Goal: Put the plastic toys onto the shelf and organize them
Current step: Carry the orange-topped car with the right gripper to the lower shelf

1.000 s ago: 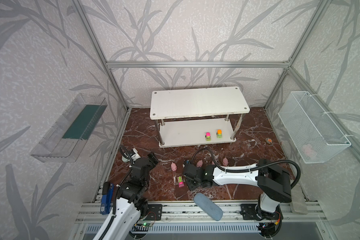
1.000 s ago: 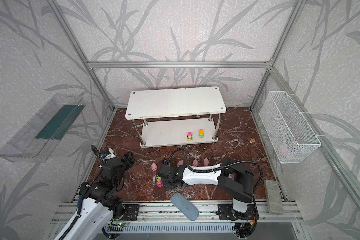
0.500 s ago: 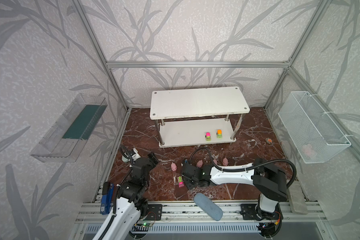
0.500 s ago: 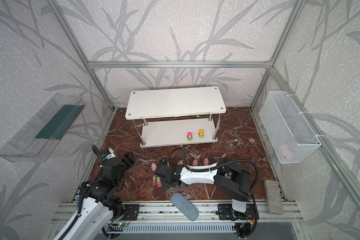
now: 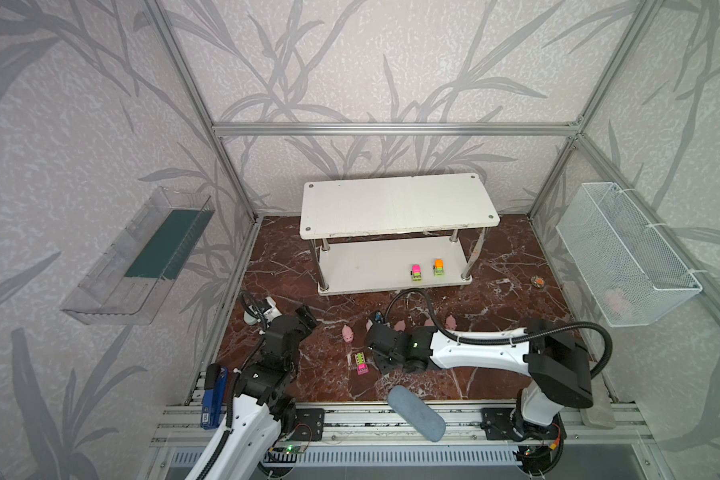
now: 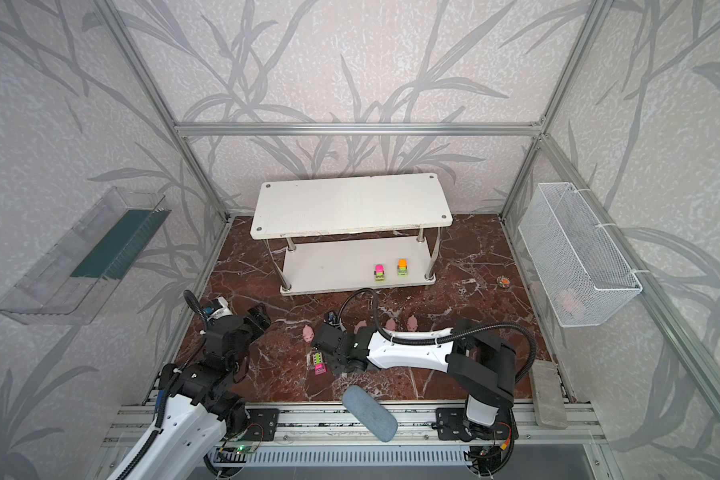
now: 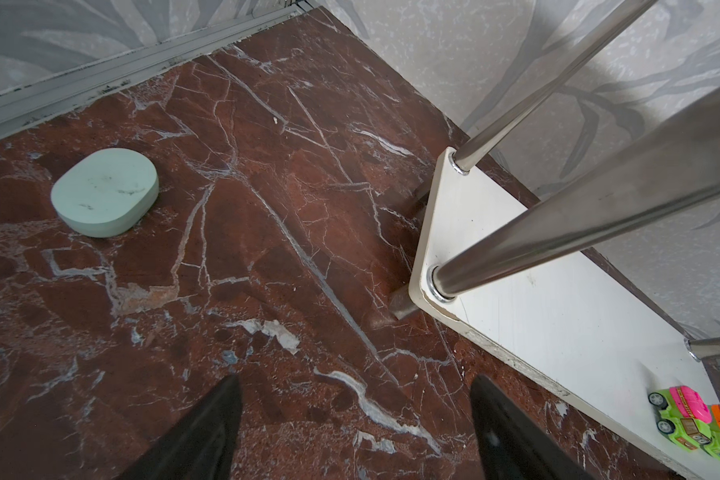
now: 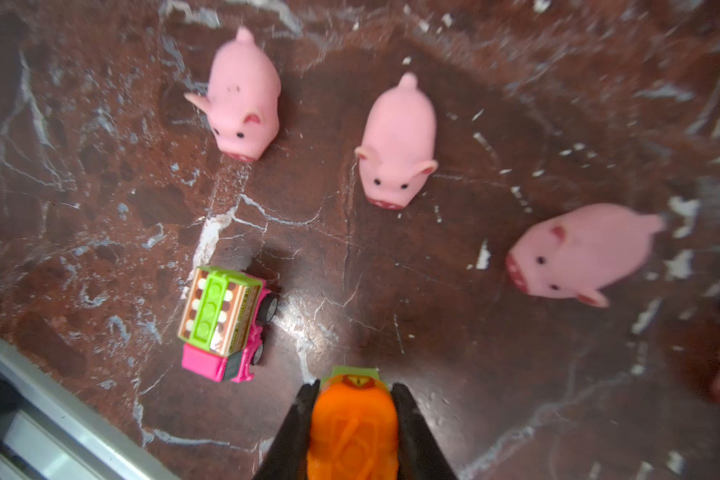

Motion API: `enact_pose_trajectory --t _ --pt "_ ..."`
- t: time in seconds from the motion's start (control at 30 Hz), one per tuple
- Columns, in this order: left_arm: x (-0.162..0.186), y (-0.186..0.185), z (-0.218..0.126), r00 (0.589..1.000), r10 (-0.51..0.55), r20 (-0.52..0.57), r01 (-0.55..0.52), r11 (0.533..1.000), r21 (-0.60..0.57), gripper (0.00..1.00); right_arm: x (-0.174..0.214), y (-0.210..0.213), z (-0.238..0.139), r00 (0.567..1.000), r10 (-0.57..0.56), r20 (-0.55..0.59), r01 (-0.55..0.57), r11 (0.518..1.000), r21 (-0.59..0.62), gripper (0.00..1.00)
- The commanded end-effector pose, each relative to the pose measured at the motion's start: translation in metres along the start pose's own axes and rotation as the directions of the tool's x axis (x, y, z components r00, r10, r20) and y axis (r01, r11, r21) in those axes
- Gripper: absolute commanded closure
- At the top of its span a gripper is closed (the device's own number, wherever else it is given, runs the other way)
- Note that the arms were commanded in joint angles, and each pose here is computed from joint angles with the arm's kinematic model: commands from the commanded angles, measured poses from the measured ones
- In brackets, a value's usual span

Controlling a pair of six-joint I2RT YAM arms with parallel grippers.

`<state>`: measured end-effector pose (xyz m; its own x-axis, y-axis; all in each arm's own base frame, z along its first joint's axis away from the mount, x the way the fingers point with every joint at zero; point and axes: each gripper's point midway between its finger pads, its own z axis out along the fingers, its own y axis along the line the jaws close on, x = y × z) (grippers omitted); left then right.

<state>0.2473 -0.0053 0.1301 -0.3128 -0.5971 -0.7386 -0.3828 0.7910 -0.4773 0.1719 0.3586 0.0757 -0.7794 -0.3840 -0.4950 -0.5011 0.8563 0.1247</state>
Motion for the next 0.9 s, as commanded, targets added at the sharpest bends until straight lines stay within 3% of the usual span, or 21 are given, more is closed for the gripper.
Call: enact_pose_trajectory --t 0.0,0.2,0.43,0.57,0.87 --pt "0.0 0.001 0.0 1.0 -0.02 0.01 0.02 1.0 0.002 0.16 -0.04 -0.012 -0.039 0.987 -0.043 0.154 0.032 0.997 0.069 0.75" --pt "0.0 0.001 0.0 1.0 -0.021 0.008 0.021 1.0 0.001 0.16 -0.108 -0.041 -0.064 0.947 -0.013 0.321 -0.026 0.993 0.117 0.74" --pt "0.0 0.001 -0.001 1.0 -0.017 0.007 0.017 1.0 -0.002 0.16 -0.166 -0.081 -0.051 0.905 0.038 0.423 -0.11 0.983 0.148 0.74" --pt "0.001 0.002 0.001 1.0 -0.016 0.005 0.016 1.0 -0.005 0.16 -0.187 -0.093 -0.034 0.882 0.049 0.469 -0.136 0.979 0.154 0.74" --pt "0.001 0.001 0.001 1.0 -0.01 0.0 0.01 1.0 -0.009 0.16 -0.197 -0.109 0.017 0.873 0.068 0.483 -0.177 0.967 0.185 0.73"
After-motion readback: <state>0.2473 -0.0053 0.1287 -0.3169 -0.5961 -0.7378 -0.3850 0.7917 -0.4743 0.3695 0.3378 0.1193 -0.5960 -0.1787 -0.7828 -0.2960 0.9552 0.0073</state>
